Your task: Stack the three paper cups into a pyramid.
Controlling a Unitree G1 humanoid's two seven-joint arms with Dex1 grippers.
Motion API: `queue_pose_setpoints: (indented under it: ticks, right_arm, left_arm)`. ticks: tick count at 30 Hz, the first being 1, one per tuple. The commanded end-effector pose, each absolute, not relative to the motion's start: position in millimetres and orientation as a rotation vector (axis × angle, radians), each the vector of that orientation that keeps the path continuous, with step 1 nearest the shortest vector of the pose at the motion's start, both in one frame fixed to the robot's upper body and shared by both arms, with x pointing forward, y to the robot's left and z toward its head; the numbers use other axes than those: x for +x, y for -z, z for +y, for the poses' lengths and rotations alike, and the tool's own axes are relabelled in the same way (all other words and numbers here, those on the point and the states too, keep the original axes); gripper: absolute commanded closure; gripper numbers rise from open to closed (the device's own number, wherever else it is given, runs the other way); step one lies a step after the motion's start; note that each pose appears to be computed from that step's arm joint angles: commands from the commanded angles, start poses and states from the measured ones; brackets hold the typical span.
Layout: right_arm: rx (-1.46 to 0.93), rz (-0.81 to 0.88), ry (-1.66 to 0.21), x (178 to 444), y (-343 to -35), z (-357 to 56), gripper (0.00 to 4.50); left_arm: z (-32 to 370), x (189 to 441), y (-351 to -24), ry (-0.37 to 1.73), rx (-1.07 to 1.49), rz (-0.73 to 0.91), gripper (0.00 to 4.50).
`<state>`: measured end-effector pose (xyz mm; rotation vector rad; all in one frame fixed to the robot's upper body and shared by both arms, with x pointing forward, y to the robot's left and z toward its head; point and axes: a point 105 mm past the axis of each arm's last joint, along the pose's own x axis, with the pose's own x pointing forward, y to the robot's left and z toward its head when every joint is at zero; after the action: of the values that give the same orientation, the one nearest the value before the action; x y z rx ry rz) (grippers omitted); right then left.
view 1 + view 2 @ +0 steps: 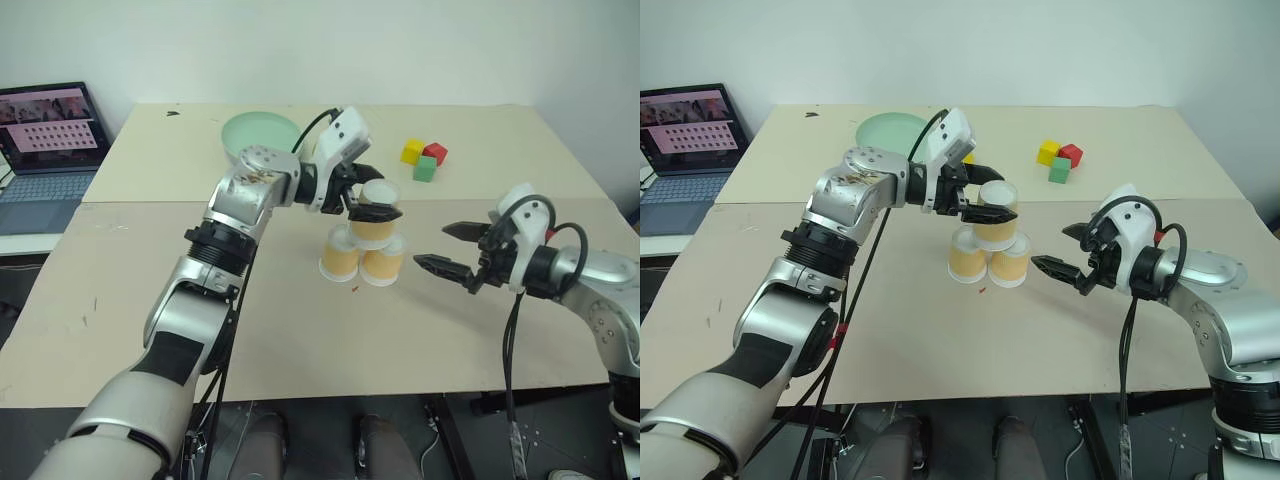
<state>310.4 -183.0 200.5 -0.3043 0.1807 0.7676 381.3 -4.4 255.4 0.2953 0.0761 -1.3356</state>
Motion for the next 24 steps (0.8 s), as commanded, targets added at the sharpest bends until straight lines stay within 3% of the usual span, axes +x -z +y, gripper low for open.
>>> queue_pose_setpoints:
  ticks: [1, 11, 15, 24]
  right_arm:
    - [-0.340, 0.145, -0.777, 309, -212, -184, 0.00]
    - [-0.353, 0.174, -0.750, 310, -215, -203, 0.00]
    - [-0.333, 0.205, -0.689, 307, -210, -224, 0.00]
    - [-0.163, 0.151, -0.540, 281, -197, -281, 0.00]
  left_arm:
    - [2, 371, -300, 1.364, 0.252, -0.016, 0.02]
    - [62, 365, -367, 1.260, 0.028, -0.129, 0.02]
    - [105, 382, -322, 1.001, 0.136, -0.130, 0.02]
    - [159, 341, -216, 0.778, 0.115, 0.039, 0.02]
